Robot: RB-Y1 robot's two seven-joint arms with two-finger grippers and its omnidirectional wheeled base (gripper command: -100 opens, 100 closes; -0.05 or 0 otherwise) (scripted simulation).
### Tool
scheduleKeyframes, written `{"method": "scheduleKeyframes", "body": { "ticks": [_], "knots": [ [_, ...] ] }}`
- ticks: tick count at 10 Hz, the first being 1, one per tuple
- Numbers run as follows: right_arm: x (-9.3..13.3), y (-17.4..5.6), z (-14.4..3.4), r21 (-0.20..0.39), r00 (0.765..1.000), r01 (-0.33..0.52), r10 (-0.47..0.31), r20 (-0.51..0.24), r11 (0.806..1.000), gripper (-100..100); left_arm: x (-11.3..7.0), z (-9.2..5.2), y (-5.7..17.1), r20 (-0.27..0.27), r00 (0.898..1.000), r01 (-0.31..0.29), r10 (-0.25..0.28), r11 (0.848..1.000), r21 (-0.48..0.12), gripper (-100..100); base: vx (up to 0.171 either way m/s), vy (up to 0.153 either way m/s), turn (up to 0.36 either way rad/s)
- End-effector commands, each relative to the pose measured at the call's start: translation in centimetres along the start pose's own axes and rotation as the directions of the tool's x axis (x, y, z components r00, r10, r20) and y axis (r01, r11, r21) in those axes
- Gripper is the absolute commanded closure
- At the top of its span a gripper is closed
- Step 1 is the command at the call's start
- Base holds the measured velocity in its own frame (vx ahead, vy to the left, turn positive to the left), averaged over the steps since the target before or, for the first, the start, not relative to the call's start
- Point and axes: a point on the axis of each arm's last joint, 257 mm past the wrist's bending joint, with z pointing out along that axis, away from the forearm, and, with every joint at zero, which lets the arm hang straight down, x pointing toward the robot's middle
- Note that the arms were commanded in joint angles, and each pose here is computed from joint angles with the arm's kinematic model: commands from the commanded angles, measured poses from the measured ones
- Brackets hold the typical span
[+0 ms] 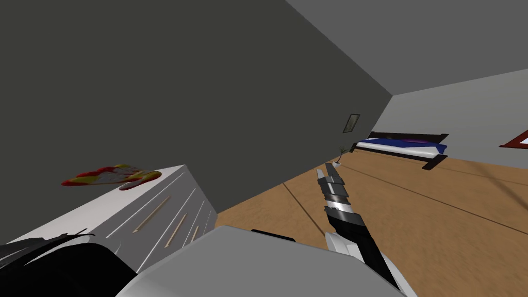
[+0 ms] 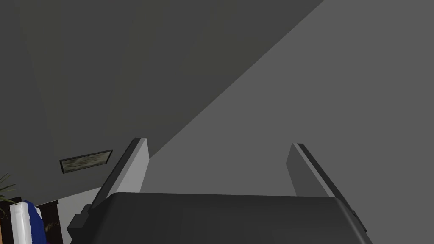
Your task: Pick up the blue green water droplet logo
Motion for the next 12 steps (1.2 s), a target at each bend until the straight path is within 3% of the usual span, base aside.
{"method": "scheduleKeyframes", "body": {
  "ticks": [1,2,5,6,9,12],
  "knots": [
    [0.0,0.0,0.0,0.0,1.0,0.0,0.0,0.0,1.0,0,-1.5,1.2,-1.1,0.025,1.0,-0.002,0.002,1.0,0.014,-100,0.061,-0.038,-0.033],
    [0.0,0.0,0.0,0.0,1.0,0.0,0.0,0.0,1.0,0,-2.9,2.3,-0.9,0.039,0.999,-0.006,0.006,1.0,-0.012,-100,0.069,-0.042,-0.07],
    [0.0,0.0,0.0,0.0,1.0,0.0,0.0,0.0,1.0,0,-6.1,4.2,-3.0,0.095,0.996,0.0,-0.001,1.0,0.008,-100,0.088,-0.021,-0.04],
    [0.0,0.0,0.0,0.0,1.0,0.0,0.0,0.0,1.0,0,-6.3,4.3,-3.4,0.099,0.995,0.002,-0.003,1.0,0.016,-100,0.024,-0.006,0.002],
    [0.0,0.0,0.0,0.0,1.0,0.0,0.0,0.0,1.0,0,-10.3,6.4,-4.4,0.155,0.988,0.021,-0.02,1.0,-0.005,-100,0.065,-0.013,-0.045],
    [0.0,0.0,0.0,0.0,1.0,0.0,0.0,0.0,1.0,0,-13.3,7.6,-6.7,0.202,0.978,0.054,-0.058,0.998,0.022,-100,0.09,-0.009,-0.025]
  ]
}}
